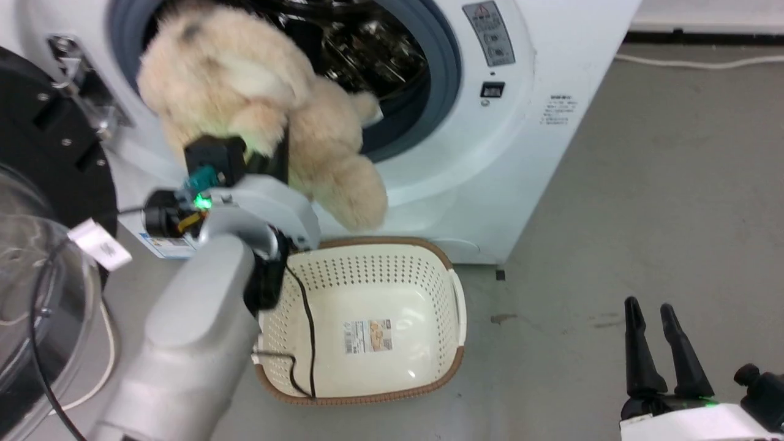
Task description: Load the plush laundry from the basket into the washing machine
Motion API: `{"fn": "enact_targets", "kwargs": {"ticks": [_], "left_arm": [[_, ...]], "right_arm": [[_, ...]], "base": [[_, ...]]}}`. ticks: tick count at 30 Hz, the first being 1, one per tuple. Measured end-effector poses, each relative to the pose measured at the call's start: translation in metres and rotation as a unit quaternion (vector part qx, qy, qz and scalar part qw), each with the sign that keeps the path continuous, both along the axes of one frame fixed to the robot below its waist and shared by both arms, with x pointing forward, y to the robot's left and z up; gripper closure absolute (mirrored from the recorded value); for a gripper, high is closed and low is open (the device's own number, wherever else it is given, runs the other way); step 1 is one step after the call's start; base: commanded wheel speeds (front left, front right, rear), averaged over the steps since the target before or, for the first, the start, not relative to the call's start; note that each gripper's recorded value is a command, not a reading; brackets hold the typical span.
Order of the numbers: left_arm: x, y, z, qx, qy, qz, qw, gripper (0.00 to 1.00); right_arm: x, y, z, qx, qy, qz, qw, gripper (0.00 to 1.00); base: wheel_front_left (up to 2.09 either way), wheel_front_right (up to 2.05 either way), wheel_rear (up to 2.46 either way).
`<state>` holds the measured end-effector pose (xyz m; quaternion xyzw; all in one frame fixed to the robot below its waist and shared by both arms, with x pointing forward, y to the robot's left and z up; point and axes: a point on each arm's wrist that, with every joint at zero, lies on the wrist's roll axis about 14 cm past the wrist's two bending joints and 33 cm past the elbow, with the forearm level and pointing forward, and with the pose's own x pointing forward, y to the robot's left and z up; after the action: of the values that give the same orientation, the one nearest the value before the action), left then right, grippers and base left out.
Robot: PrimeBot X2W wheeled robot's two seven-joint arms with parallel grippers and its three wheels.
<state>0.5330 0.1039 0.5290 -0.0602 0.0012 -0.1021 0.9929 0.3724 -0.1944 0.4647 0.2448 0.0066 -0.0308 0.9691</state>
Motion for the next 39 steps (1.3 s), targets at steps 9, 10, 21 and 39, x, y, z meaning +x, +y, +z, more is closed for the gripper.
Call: {"fn": "enact_targets", "kwargs": {"ticks": [9,10,21,39], "left_arm": [[0.047,-0.007,0.009,0.028,-0.012,-0.010,0.999,1.00],[0.051,-0.008,0.008,0.031,-0.012,-0.011,0.999,1.00],[0.113,-0.003,-0.012,0.066,-0.008,-0.004,0.998,1.00],[0.214,0.017,-0.032,0.068,-0.056,0.033,0.996,1.00]], "right_arm": [[0.011,-0.009,-0.010,-0.005,0.012,-0.013,1.000,0.00],[0.012,-0.010,-0.011,-0.006,0.014,-0.014,1.000,0.00],[0.028,-0.023,-0.034,-0.016,0.040,-0.032,0.999,0.00],[0.049,-0.033,-0.095,-0.039,0.107,-0.037,0.993,0.00]], "base": [[0.00,0.00,0.00],[0.00,0.00,0.00],[0.00,0.00,0.00],[0.00,0.00,0.00]]}}
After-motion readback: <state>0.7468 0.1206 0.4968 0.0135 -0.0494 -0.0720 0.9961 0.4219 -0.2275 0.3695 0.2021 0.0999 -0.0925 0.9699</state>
